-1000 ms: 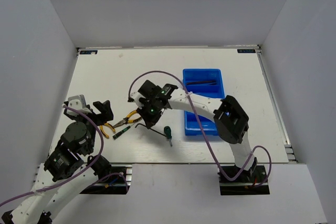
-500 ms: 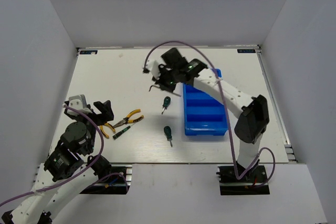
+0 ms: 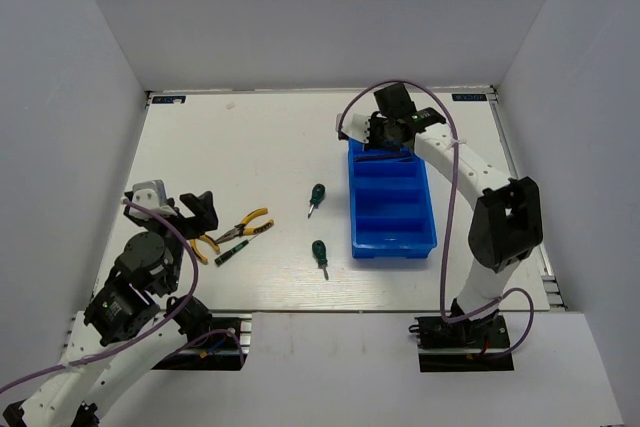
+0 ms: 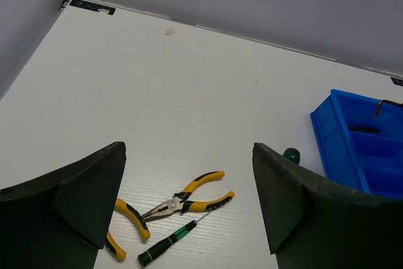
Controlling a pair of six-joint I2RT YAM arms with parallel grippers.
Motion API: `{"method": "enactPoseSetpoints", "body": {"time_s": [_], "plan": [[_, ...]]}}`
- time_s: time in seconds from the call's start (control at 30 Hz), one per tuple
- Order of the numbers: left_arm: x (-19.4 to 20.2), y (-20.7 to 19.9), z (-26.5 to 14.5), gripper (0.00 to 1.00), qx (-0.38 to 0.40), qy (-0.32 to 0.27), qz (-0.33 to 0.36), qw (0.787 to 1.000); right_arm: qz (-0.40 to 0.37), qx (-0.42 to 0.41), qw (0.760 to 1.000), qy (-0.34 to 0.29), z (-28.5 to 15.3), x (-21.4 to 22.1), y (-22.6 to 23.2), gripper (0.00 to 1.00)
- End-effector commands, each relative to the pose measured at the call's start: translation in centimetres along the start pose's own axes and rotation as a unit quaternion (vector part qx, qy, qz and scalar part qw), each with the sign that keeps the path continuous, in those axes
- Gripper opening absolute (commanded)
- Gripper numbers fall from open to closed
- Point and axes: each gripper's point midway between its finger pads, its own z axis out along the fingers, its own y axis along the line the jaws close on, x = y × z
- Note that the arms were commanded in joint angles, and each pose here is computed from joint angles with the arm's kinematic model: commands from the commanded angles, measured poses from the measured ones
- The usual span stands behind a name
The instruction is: Sort the tools into containers
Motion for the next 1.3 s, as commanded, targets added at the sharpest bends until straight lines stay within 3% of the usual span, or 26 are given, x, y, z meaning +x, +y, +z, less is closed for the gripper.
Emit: {"method": "enactPoseSetpoints", "body": {"time_s": [0.0,0.6,0.67,0.87,0.93,0.97,1.03,1.07,1.1,1.17,1.2,1.23,1.27], "plan": [[0.4,-0.5,0.3,0.91,0.007,0.007,0.009,1.0,-0.068,0.059,0.996,0.023,0.4,1.0,-4.0,0.0],[1.5,-1.4,0.8,0.91,0.027,0.024,0.039,0.999,-0.1,0.018,0.993,0.057,7.0,3.4,-2.9,0.0],[1.6,-2.6,1.0,0.91,0.055,0.026,0.043,0.997,-0.1,0.015,0.993,0.06,7.4,3.5,-2.6,0.2],[5.6,-6.2,2.3,0.91,0.124,0.103,0.105,0.981,-0.089,0.023,0.994,0.052,7.5,3.5,-2.5,0.45],[6.9,-7.4,2.7,0.67,0.147,0.125,0.12,0.974,-0.084,0.026,0.995,0.048,6.9,3.4,-2.6,0.45],[7.8,-7.7,3.3,0.48,0.142,0.144,0.133,0.97,-0.083,0.031,0.995,0.043,6.4,3.1,-2.8,0.45],[9.2,-8.0,3.8,0.0,0.141,0.17,0.155,0.963,-0.054,0.03,0.998,0.022,5.9,2.5,-2.4,0.32],[9.7,-8.2,4.0,0.0,0.145,0.18,0.168,0.958,-0.04,0.048,0.998,0.007,4.0,1.6,-3.1,0.2],[11.4,-8.6,4.6,0.0,0.147,0.21,0.189,0.948,-0.019,0.053,0.998,-0.002,3.4,1.5,-3.3,0.0],[12.7,-9.0,5.2,0.07,0.142,0.248,0.21,0.935,0.134,0.082,0.987,-0.038,0.6,0.1,-3.5,0.0],[13.6,-9.1,5.5,0.22,0.135,0.268,0.218,0.929,0.191,0.105,0.975,-0.037,0.2,0.3,-4.1,0.0],[15.7,-9.4,6.1,0.47,0.129,0.309,0.239,0.911,0.313,0.138,0.94,-0.01,-1.0,1.5,-4.3,0.0],[16.4,-9.9,6.4,0.55,0.13,0.324,0.238,0.907,0.366,0.11,0.924,-0.016,-1.2,1.0,-3.2,0.0]]}}
